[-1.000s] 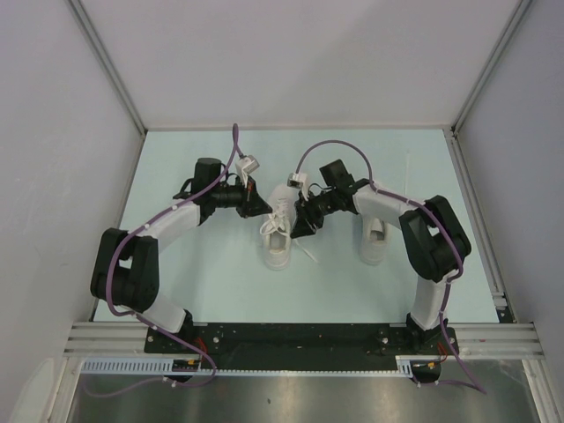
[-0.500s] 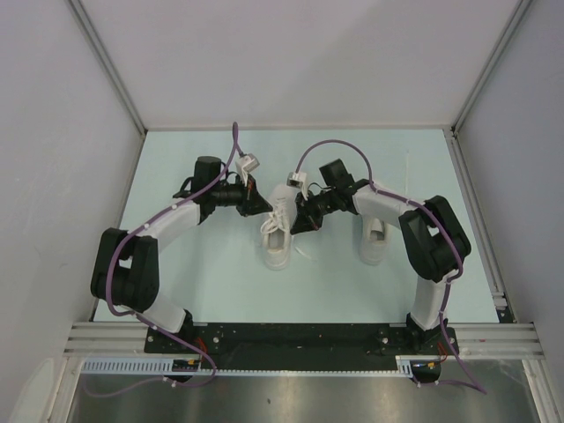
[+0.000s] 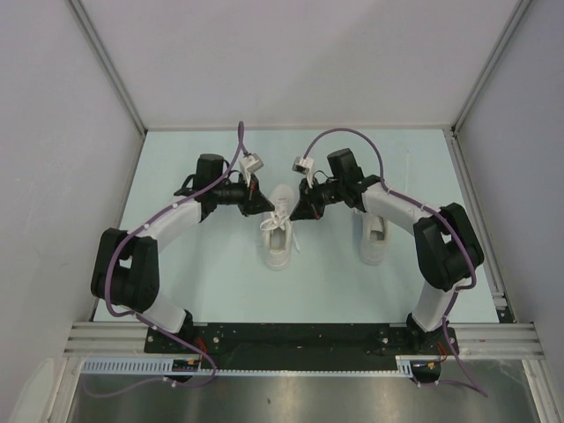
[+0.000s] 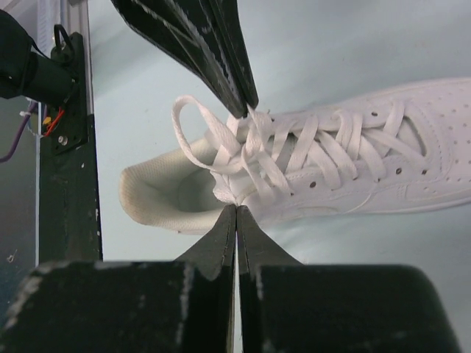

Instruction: Tie the shoes

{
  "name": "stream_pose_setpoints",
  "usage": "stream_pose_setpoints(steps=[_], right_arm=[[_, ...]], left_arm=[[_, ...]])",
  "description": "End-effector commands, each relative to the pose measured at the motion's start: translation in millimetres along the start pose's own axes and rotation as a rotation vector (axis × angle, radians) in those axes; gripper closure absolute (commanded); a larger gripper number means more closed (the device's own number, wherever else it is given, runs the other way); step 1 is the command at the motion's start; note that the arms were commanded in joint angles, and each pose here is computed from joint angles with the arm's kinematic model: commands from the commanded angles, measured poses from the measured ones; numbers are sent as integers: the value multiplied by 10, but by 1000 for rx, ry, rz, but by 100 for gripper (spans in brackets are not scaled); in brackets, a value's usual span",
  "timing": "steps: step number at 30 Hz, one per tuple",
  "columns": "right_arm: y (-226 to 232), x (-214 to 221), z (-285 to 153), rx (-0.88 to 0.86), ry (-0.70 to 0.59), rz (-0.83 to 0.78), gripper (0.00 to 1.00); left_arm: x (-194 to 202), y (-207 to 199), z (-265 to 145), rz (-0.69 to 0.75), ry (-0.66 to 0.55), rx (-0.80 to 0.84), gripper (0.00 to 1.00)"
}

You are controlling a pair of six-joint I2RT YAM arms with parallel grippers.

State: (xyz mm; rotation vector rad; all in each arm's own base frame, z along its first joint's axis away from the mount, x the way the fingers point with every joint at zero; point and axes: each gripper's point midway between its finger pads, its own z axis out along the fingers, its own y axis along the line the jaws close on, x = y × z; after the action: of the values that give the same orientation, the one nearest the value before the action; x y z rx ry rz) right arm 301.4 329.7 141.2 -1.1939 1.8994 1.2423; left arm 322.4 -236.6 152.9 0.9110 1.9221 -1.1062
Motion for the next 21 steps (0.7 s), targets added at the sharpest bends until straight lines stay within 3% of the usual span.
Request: stream_pose_setpoints(steps=[1,21], right_arm=[[30,-340,-41,29,-92,-66,100],[30,-392,251,5,-116,-1,100]], left_arm=[[-165,-108,-7,92,-25,47,100],[-254,-228,-22,35,-70,83,100]])
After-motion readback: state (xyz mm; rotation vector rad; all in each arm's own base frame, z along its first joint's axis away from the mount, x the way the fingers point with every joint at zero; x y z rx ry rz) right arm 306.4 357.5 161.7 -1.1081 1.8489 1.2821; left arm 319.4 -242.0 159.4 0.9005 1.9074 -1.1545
